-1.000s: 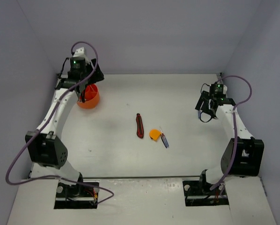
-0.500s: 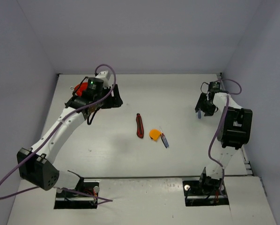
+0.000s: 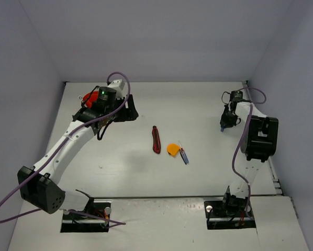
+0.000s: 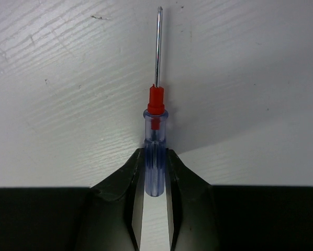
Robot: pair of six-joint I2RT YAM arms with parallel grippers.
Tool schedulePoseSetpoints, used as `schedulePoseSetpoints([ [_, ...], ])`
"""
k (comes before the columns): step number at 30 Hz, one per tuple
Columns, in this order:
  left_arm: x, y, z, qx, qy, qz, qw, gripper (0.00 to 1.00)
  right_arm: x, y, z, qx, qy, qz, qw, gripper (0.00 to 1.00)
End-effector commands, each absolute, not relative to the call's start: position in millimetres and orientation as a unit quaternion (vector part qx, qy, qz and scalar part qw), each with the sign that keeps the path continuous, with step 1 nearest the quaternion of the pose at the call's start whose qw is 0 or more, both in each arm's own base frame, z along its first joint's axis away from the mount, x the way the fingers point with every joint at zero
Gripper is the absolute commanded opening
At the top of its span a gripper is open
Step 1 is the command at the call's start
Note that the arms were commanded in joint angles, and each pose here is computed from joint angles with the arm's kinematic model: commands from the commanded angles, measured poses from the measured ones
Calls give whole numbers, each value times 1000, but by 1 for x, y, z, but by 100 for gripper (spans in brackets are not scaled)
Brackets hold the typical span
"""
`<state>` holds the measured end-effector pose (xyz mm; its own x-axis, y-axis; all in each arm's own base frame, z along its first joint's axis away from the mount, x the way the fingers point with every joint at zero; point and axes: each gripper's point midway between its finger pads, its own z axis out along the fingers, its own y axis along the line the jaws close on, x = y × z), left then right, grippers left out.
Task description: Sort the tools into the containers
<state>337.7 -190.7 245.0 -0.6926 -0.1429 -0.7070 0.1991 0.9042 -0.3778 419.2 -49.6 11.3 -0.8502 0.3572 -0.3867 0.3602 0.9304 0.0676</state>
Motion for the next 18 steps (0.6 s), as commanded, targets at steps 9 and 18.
schedulePoseSetpoints([
  [9,351,-244,320,34,842,-324,430,65,433,118,145,-37,917,114,381,0],
  [18,357,-290,344,35,804,-404,436,66,359,253,259,-181,803,268,500,0],
])
